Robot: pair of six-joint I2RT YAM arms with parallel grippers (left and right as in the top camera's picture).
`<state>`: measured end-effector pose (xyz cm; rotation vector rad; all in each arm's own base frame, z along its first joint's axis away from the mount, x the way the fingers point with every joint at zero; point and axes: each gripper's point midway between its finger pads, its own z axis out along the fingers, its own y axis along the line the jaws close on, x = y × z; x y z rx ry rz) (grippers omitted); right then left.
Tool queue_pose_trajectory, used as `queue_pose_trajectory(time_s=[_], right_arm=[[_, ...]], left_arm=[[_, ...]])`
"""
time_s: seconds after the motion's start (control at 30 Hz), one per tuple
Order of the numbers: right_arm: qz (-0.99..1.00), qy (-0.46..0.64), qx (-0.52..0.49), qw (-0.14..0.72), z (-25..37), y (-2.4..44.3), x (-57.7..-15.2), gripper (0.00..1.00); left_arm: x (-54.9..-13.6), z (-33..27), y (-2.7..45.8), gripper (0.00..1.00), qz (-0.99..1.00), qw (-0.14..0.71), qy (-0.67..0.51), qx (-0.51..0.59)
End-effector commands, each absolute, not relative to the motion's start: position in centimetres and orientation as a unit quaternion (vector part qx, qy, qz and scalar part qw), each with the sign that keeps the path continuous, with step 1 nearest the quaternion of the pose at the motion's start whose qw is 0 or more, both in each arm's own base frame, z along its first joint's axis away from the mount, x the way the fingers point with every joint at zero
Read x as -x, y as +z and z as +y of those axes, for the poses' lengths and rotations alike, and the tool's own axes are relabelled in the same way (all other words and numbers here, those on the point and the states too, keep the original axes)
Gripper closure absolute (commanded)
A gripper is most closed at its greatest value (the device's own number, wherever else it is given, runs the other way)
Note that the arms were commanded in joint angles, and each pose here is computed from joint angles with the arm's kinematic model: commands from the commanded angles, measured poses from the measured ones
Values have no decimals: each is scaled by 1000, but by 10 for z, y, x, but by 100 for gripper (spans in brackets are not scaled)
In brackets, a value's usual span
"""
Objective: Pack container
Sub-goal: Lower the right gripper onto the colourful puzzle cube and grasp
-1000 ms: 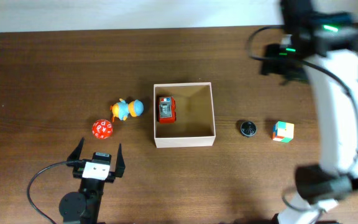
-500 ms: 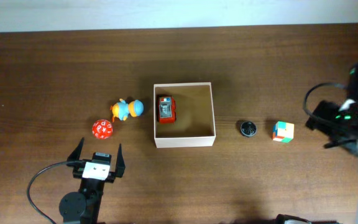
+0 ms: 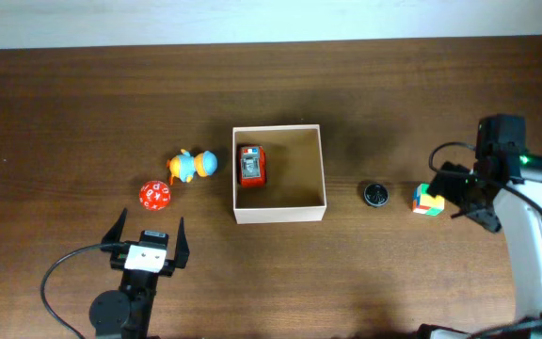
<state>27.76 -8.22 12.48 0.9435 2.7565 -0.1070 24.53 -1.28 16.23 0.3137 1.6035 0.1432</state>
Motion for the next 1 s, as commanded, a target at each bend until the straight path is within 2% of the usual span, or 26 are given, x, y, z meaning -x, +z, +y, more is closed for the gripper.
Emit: queue_pose_trajectory(time_s=[0.0,0.33,0.6,0.97], right_arm=[[947,-31,-300,112,-84,110,-292,7],[979,8,-175,101,-74,65,-328,8],[985,18,-144,97,-72,49,-337,13],[988,35,-124,80,-63,17,-326,19]], left_arm=[[-245,-13,160,1,714,681,68,-144],[-245,-13,160,1,714,681,68,-144],[-245,-13,160,1,714,681,68,-144],[-245,-13,160,1,714,681,68,-144]])
